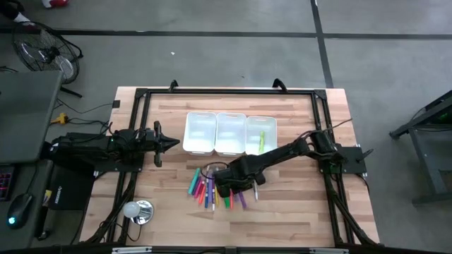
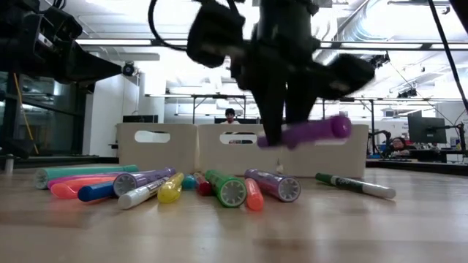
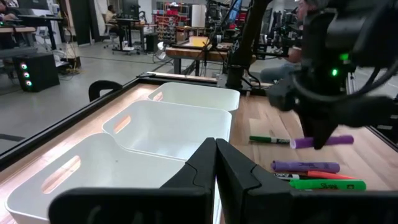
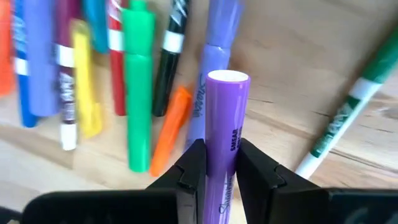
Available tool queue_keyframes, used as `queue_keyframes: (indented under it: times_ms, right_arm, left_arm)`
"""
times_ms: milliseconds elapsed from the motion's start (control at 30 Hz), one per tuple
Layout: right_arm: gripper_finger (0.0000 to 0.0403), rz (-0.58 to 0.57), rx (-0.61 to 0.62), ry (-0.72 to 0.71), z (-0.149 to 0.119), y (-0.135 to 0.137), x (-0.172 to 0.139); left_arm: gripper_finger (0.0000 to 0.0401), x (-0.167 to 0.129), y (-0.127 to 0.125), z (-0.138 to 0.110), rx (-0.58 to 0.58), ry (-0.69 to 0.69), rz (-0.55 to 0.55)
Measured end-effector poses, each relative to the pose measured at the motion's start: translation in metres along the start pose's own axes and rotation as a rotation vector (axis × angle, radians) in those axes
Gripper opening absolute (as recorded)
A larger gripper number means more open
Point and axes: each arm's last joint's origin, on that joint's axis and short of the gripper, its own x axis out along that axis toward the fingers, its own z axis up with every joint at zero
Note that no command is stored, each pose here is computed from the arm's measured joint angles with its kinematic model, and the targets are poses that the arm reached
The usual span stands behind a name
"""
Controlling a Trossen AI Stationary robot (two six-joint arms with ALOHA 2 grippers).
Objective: Pick & Place Markers
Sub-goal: Put the violet highlighter into the right white bin
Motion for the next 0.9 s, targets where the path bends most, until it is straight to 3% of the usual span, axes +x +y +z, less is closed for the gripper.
queue_keyframes:
  times_ms: [167,400,667,900]
  right_arm:
    - [0.0058,-0.072,0.005,-0.059,0.008,0.0,-0.04]
    - [0.0058,-0.115,0.044,-0.204,0.027,-0.025,-0.108]
    - [0.0061,-0.149,0.081,-0.286,0.046,-0.051,-0.144]
    - [0.0061,-0.179,0.085,-0.295,0.066,-0.066,-0.152]
  left_arm:
    - [0.0007,0.0,0.0,0.0,0.0,0.0,0.0]
    - [0.0007,0.0,0.0,0.0,0.0,0.0,0.0]
    - [0.0007,0.0,0.0,0.0,0.0,0.0,0.0]
    - [0.0007,0.0,0.0,0.0,0.0,0.0,0.0]
